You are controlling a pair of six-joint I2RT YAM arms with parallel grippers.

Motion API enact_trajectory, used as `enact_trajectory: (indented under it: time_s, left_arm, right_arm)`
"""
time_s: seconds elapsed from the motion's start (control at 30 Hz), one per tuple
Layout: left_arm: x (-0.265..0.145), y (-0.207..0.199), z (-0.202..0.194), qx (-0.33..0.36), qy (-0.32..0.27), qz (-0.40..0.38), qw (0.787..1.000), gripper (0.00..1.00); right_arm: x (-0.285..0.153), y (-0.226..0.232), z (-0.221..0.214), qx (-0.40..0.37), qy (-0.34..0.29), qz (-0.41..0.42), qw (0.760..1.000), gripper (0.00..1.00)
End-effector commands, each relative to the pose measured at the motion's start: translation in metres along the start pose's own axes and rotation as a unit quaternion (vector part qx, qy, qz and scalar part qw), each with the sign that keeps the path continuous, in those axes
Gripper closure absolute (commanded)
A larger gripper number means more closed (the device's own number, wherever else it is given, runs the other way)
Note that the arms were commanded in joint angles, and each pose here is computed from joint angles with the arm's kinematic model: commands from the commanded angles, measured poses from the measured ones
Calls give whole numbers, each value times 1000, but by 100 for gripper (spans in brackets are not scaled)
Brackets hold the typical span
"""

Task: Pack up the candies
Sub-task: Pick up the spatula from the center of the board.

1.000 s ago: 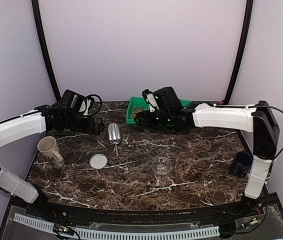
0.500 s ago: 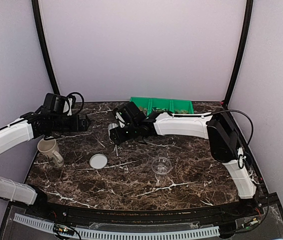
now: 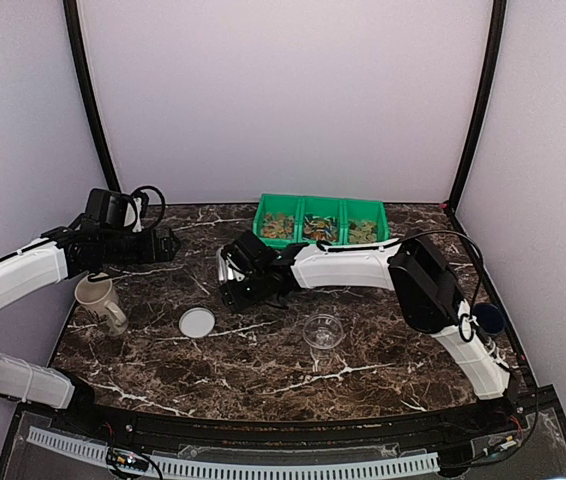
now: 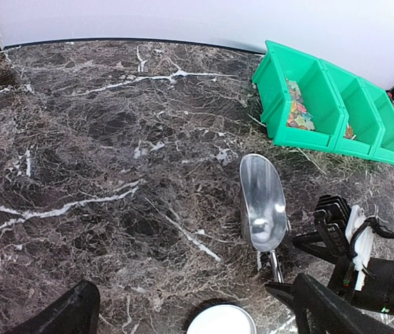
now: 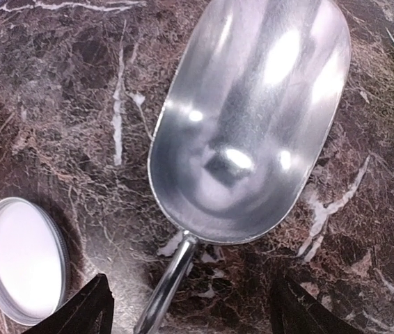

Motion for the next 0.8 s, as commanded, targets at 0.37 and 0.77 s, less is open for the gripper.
enact_trajectory:
  time_s: [0.37,0.77]
  left_arm:
    - [5,3,-4,-18,2,-10,1000,1]
    - [6,4,-5,-20,6,-13,1000,1]
  right_arm:
    - [17,-7,3,7,-27,-33,999,41]
    - [23,-5,3,1,-33,-27,999,66]
Point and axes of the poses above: each gripper's point midway between its finger pads, its own x axis out along the fingers, its own y axis along the line the jaws close on, z = x × y, the point moved 2 cm from there along -x, back along the fingers, and after that the axes turned 14 degrees about x, right-handed, at the moved point
